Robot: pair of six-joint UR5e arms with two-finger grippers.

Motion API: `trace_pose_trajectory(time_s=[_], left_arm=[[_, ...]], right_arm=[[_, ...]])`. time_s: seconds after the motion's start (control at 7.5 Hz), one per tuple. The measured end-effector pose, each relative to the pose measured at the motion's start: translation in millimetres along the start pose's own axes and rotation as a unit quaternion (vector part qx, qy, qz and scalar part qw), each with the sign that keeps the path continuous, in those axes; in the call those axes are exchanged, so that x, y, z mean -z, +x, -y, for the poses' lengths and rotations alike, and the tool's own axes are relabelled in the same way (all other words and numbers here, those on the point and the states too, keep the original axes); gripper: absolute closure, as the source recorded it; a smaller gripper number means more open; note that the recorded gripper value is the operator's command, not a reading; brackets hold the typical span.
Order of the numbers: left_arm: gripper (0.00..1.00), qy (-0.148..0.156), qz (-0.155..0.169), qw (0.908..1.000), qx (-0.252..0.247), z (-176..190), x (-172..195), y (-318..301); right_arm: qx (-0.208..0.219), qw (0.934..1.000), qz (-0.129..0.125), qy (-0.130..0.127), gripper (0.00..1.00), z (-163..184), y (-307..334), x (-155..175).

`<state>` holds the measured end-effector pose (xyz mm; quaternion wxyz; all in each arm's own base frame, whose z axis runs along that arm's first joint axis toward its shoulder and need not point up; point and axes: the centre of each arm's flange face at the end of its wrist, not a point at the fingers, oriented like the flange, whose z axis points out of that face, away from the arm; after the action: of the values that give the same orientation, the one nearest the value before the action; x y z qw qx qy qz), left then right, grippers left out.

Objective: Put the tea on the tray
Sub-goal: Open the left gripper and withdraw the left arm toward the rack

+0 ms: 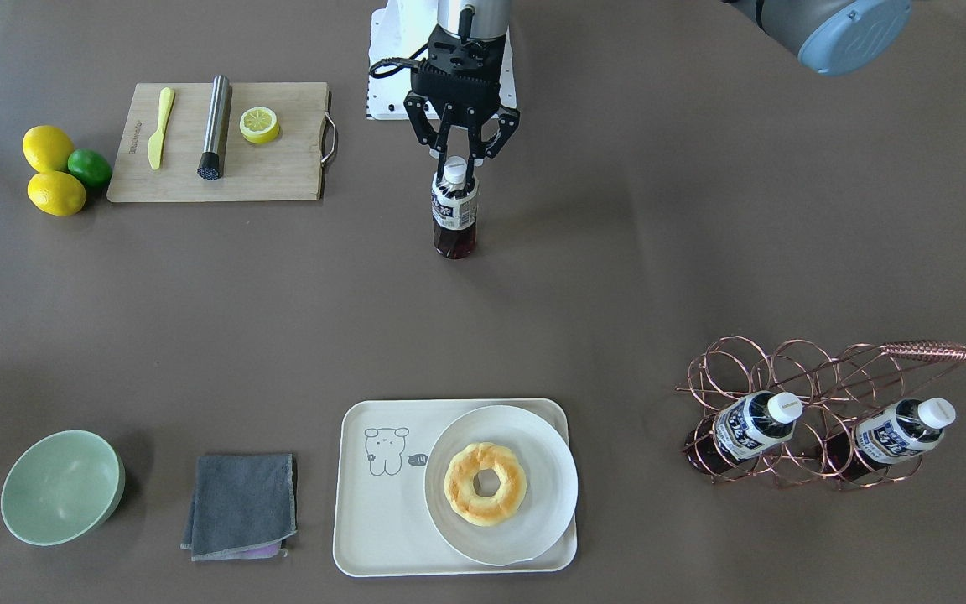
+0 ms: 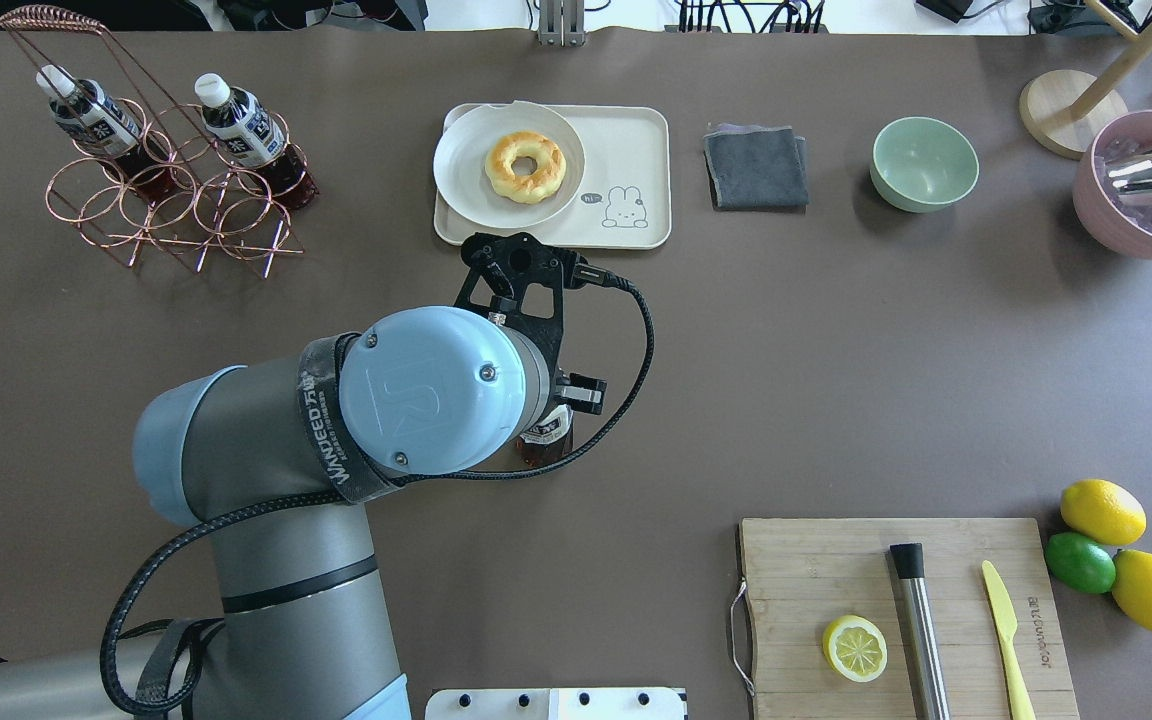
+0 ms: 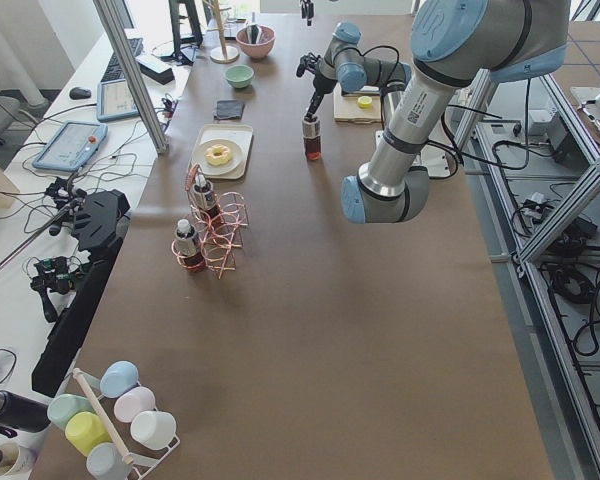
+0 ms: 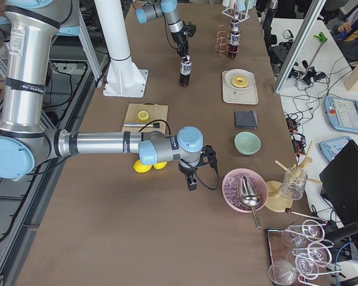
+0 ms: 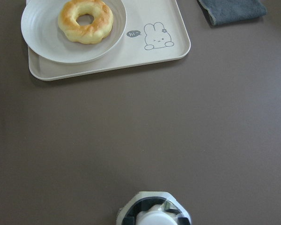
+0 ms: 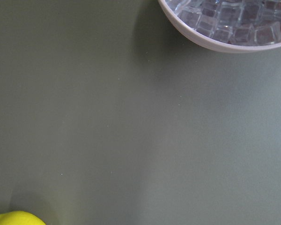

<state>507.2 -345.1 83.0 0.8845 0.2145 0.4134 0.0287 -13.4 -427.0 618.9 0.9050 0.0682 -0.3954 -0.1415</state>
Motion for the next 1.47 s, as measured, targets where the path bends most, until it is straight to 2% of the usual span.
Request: trace_pose_trajectory(time_s=[0.13, 0.4, 0.67, 0.93, 1.07, 1.33, 1.47], left_arm=[[0.03, 0.004, 0.003, 1.0, -0.002, -1.6, -1.5, 1.2], [0.03, 0.006, 0.007, 0.9999, -0.005, -7.1, -5.4, 5.0], [0.03, 0.021, 0.012, 0.9997, -0.001, -12.9, -5.7, 10.0], [0.03, 0.03, 0.007, 0.9995, 0.004, -9.1, 3.6, 8.5], [0.03, 0.032, 0.0, 0.9995, 0.008, -0.7, 12.9, 2.8], [0.03, 0.017, -0.011, 0.9997, 0.014, 18.1, 31.0, -36.5], [0.03, 0.006, -0.015, 0.9999, 0.006, 19.0, 40.4, -68.0]], right_arm=[[0.0, 1.0, 0.0, 0.0, 0.0, 0.0, -0.1, 0.0], [0.0, 1.0, 0.001, 0.0, 0.0, -0.2, -0.3, 0.1], [0.0, 1.0, 0.001, 0.001, 0.0, 0.3, -1.6, 1.3], [-0.009, 0.9999, 0.0, 0.01, 0.0, 5.9, -10.1, 9.0], [-0.018, 0.9997, 0.001, 0.019, 0.0, 19.4, -20.5, 16.5], [-0.02, 0.999, 0.004, 0.04, 0.0, 34.3, -43.0, 34.2], [-0.029, 0.9981, 0.014, 0.052, 0.0, 42.7, -61.9, 46.0]])
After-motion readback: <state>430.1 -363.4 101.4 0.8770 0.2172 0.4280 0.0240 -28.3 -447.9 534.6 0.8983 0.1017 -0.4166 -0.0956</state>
